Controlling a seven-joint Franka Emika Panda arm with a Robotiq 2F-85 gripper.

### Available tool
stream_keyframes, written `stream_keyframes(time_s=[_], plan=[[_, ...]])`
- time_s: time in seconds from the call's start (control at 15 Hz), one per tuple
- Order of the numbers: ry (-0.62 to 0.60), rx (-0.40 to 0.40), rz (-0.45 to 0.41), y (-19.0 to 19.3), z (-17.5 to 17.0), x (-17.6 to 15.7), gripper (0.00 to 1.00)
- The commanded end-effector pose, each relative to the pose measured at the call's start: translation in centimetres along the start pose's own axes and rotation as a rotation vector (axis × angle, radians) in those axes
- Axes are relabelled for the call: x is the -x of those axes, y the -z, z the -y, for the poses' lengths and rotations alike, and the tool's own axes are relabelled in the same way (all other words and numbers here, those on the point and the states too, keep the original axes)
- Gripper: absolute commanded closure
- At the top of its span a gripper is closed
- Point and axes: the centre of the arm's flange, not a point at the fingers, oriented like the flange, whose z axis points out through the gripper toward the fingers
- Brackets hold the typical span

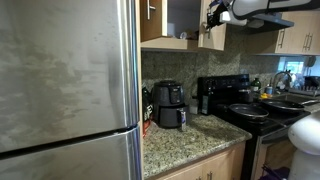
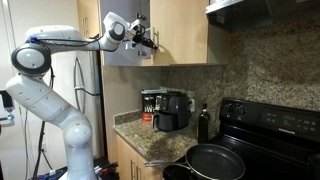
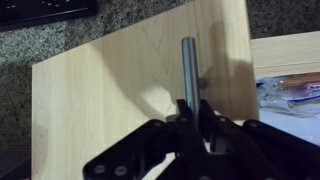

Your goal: Open the cabinet door on the right

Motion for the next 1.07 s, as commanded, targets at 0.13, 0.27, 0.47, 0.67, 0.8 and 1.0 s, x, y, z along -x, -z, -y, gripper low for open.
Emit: stream_keyframes(time_s=[0.13,0.27,0.47,0.67,0.8,1.0], plan=[[0.035,0.076,0.001,-0.9,-1.4,0.1,0.96],[0.027,0.167,-0.024,0.1,-5.3,-0.5,0.96],[-0.006,0.185,-0.013,3.2,-7.2,0.4,0.96],[-0.036,0.220,0.007,5.5,-8.9,1.6,0.96],[-0.083,0.247,0.008,6.8,-10.9,2.5,0.96],[-0.022,0.148,0.025,7.0,-5.5,2.5,0.85]])
